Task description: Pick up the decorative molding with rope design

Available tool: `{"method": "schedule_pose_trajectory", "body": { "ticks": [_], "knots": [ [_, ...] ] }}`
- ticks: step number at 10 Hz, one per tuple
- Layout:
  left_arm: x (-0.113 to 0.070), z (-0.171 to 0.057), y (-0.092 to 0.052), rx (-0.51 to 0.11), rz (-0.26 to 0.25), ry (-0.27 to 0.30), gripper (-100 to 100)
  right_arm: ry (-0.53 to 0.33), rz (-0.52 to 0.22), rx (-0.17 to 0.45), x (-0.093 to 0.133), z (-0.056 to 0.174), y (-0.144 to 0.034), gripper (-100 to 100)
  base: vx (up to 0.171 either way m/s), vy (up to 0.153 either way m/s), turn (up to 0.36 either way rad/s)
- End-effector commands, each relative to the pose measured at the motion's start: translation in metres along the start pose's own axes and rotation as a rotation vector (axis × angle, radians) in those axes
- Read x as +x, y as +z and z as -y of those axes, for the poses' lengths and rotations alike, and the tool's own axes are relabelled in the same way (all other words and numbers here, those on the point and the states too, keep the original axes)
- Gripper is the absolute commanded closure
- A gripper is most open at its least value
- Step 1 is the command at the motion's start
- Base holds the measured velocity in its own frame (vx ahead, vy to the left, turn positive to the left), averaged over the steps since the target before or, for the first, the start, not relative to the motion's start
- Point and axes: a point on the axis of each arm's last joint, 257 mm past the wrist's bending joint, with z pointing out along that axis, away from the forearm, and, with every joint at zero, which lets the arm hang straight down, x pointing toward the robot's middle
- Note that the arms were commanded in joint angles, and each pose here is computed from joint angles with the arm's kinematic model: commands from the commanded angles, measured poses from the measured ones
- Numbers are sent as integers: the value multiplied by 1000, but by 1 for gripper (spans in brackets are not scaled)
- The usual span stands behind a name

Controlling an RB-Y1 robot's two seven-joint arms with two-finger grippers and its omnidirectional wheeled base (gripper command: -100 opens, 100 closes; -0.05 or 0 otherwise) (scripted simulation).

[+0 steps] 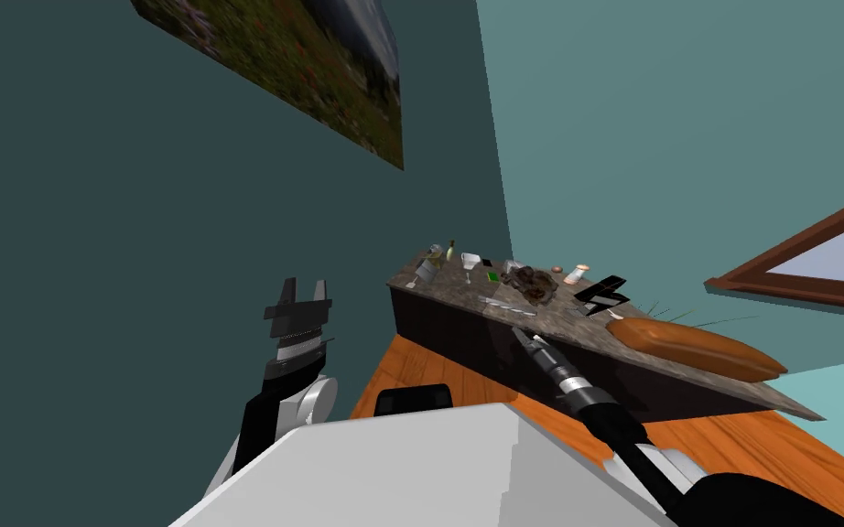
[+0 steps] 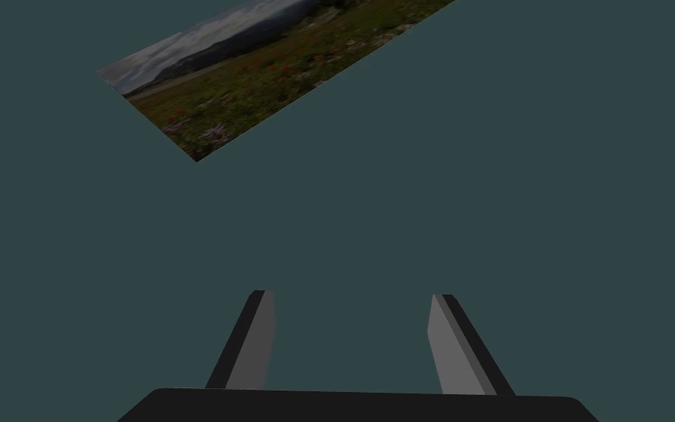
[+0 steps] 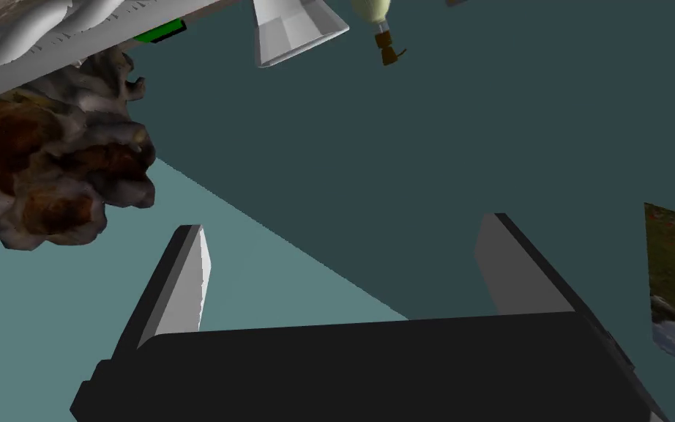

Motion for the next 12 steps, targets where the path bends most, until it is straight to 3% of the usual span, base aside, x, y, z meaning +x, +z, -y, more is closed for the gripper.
{"method": "schedule_pose_trajectory", "body": {
  "ticks": [1,3,4,7,8,9,12],
  "knots": [
    [0,0,0,0,0,0,0,-128,-70,66,12,33,-15,-100,30,103,98],
    [0,0,0,0,0,0,0,-295,-163,133,19,73,-33,-100,64,101,133],
    [0,0,0,0,0,0,0,-295,-168,136,20,74,-35,-100,54,49,37],
    [0,0,0,0,0,0,0,-536,-317,210,27,129,-68,-100,71,25,152],
    [0,0,0,0,0,0,0,-613,-368,225,28,146,-79,-100,106,6,191],
    [0,0,0,0,0,0,0,-619,-370,220,28,145,-78,-100,77,0,32],
    [0,0,0,0,0,0,0,-833,-519,244,30,189,-109,-100,100,-23,168]
  ]
}}
